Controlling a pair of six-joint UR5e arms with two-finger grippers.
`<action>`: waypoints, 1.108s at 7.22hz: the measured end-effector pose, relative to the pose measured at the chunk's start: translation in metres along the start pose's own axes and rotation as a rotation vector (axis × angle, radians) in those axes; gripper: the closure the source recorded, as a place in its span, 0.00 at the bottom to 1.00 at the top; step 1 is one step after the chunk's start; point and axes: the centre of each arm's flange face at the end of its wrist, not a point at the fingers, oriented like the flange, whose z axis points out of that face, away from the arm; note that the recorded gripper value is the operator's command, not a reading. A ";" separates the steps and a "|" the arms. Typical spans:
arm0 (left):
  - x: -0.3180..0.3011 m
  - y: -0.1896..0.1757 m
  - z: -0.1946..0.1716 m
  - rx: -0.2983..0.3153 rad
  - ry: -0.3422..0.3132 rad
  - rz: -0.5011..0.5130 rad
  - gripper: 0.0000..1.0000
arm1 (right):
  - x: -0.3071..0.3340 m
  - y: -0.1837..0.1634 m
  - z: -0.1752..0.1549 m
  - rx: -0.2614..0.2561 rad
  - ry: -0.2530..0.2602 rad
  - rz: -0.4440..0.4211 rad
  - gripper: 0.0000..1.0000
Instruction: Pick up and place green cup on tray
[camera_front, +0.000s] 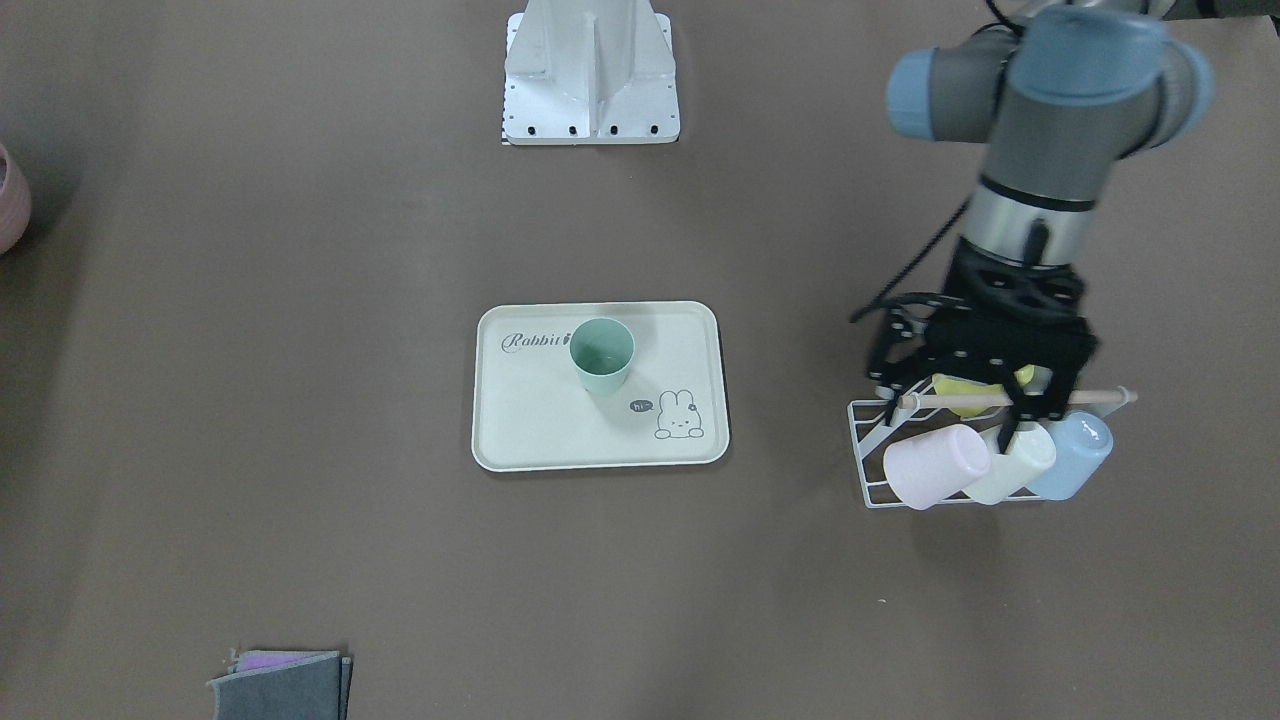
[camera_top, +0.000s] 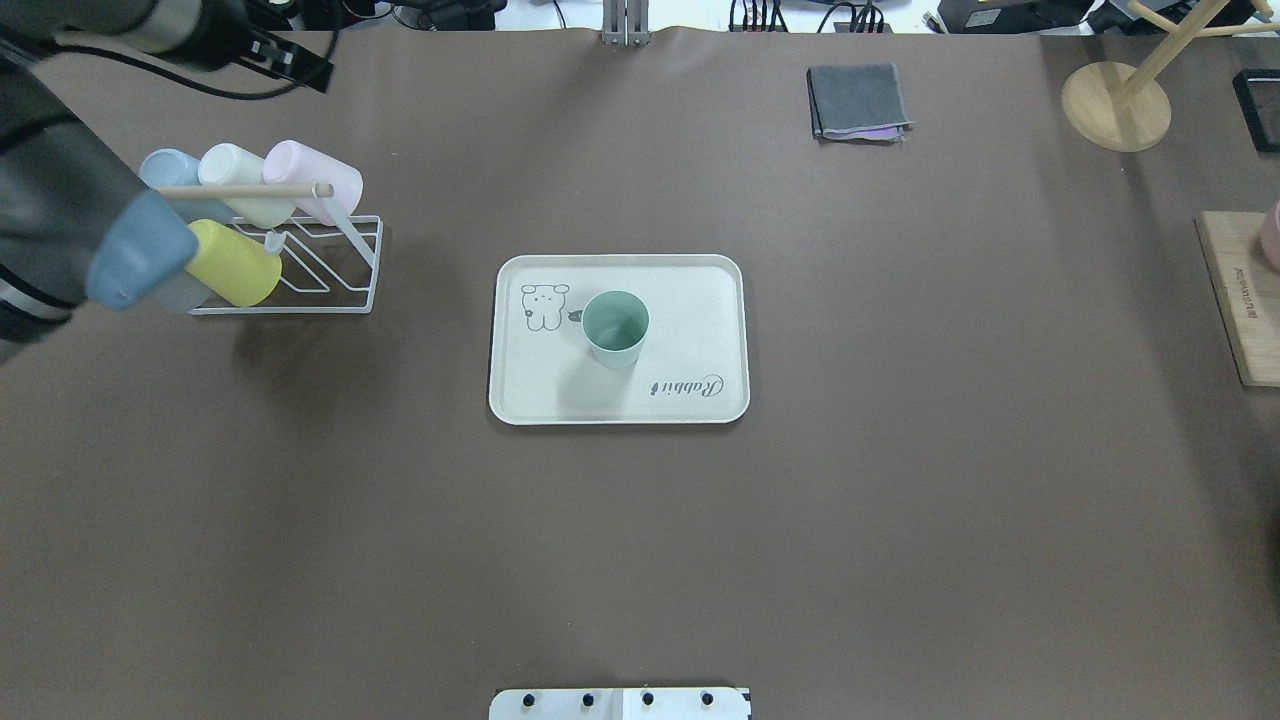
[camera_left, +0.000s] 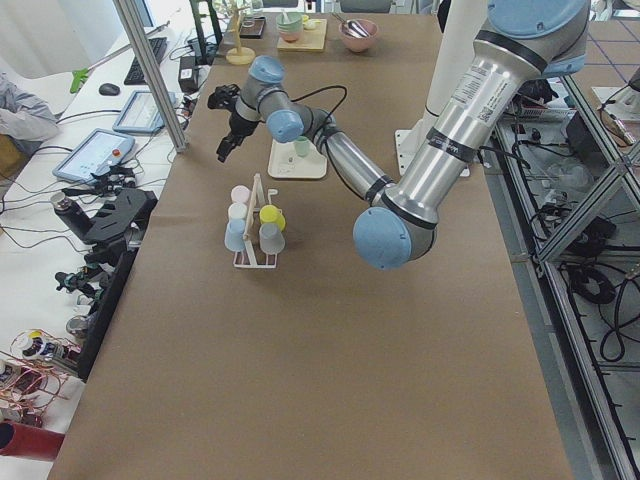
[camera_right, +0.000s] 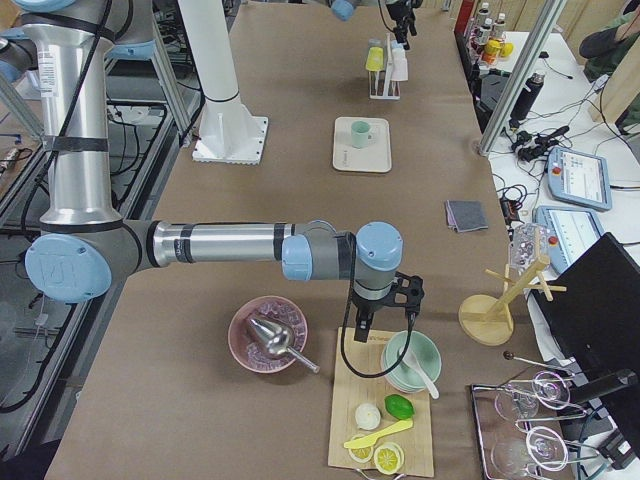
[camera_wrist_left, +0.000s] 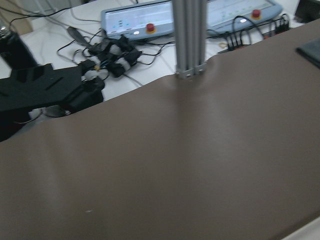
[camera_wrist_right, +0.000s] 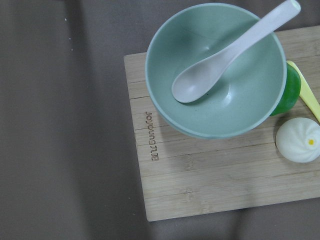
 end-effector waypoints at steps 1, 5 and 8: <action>-0.074 0.002 -0.017 -0.102 -0.019 -0.045 0.01 | 0.000 0.000 0.000 0.001 0.000 -0.001 0.00; -0.288 0.135 -0.044 -0.321 0.052 -0.301 0.02 | 0.000 0.001 0.000 -0.001 0.000 0.000 0.00; -0.356 0.276 -0.050 -0.401 0.172 -0.520 0.02 | 0.000 0.002 0.001 -0.002 -0.001 0.000 0.00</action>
